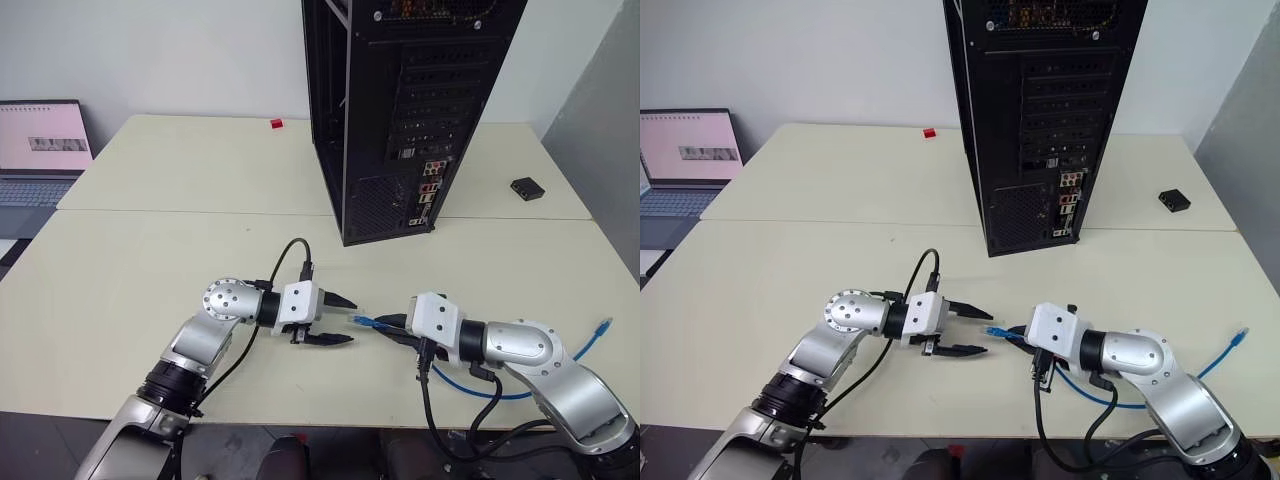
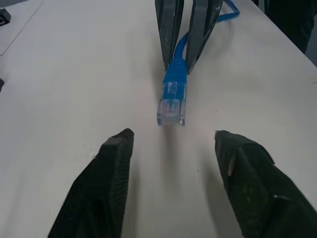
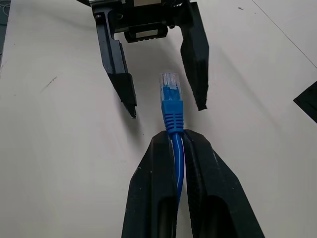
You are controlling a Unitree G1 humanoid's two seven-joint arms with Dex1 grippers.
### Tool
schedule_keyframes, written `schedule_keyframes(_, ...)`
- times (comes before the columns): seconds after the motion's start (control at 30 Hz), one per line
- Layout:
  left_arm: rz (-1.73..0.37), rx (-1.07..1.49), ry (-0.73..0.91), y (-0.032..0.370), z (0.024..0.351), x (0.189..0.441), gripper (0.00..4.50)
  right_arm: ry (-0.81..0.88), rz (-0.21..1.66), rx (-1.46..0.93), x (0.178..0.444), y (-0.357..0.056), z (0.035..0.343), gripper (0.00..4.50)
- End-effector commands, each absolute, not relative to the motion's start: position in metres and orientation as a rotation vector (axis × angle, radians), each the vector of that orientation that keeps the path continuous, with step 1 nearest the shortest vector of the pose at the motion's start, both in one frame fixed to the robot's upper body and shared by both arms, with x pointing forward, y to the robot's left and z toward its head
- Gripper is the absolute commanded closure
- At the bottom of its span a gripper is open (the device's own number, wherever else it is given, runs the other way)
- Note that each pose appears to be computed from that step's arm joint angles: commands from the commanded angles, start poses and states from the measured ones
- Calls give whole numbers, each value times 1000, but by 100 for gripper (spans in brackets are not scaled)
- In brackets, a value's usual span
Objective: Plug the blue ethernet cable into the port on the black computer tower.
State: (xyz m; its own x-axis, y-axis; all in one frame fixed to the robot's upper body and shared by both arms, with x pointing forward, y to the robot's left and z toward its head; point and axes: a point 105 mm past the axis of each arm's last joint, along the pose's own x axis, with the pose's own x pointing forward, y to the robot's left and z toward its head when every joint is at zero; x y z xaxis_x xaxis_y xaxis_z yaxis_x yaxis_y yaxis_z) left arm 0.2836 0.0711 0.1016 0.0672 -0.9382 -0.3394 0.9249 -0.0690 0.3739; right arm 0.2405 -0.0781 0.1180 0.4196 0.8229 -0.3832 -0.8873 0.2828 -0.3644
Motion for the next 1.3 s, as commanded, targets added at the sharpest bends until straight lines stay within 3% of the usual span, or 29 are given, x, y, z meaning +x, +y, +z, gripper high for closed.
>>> schedule_keyframes(0.03, -1518, 574, -99, 67, 121, 286, 181, 94, 1168, -604, 239, -76, 124, 450)
schedule_keyframes(0.43, -1546, 511, -98, 59, 132, 282, 181, 101, 1170, -608, 238, -76, 122, 450)
schedule_keyframes(0.57, -1553, 537, -82, 61, 128, 281, 241, 100, 1172, -608, 238, -75, 122, 450)
schedule_keyframes(0.87, -1562, 591, -66, 65, 119, 280, 422, 93, 1171, -603, 238, -74, 123, 450)
schedule_keyframes(1.27, -1544, 597, -87, 65, 120, 283, 427, 87, 1179, -579, 236, -72, 127, 450)
schedule_keyframes(1.3, -1542, 599, -91, 65, 120, 283, 427, 88, 1178, -577, 236, -73, 127, 416)
